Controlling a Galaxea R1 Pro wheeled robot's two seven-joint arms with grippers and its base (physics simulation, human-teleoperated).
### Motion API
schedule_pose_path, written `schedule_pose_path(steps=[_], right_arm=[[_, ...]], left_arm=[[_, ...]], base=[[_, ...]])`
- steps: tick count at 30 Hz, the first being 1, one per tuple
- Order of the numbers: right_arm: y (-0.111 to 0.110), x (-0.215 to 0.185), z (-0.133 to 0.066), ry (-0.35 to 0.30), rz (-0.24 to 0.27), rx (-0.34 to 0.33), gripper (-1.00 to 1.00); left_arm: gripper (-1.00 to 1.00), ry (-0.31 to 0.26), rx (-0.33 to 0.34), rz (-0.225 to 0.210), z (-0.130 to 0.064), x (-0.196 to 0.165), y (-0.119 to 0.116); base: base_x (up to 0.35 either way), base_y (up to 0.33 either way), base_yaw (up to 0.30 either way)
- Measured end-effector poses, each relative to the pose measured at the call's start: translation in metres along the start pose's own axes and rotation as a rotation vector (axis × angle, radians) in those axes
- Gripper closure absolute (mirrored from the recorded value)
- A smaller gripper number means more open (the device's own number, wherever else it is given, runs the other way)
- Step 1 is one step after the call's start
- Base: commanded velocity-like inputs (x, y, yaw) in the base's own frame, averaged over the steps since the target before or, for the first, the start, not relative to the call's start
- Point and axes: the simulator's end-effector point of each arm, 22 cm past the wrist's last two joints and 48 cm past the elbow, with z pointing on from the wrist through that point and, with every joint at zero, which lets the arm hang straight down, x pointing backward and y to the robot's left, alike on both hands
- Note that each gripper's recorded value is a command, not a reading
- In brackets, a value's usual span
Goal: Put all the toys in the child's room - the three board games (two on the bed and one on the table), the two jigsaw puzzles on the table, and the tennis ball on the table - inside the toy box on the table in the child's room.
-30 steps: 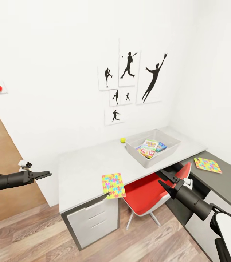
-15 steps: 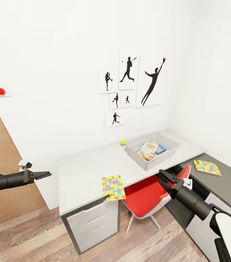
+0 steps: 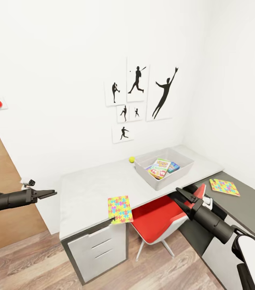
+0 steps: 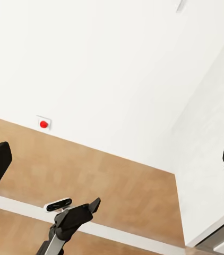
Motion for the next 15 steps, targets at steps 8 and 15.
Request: schedule_pose_path(steps=[8, 15], right_arm=[[0.0003, 0.0004, 0.0003, 0.001, 0.0, -0.001, -1.0], [0.001, 0.0018, 0.0012, 0.004, 0.0, -0.002, -1.0]], left_arm=[[-1.0, 0.0, 0.0, 0.0, 0.0, 0.0, 0.0], [-1.0, 0.0, 0.001, -0.001, 0.0008, 0.0002, -0.0002]], base=[[0.0, -0.086, 0.0], [0.0, -0.253, 0.0]])
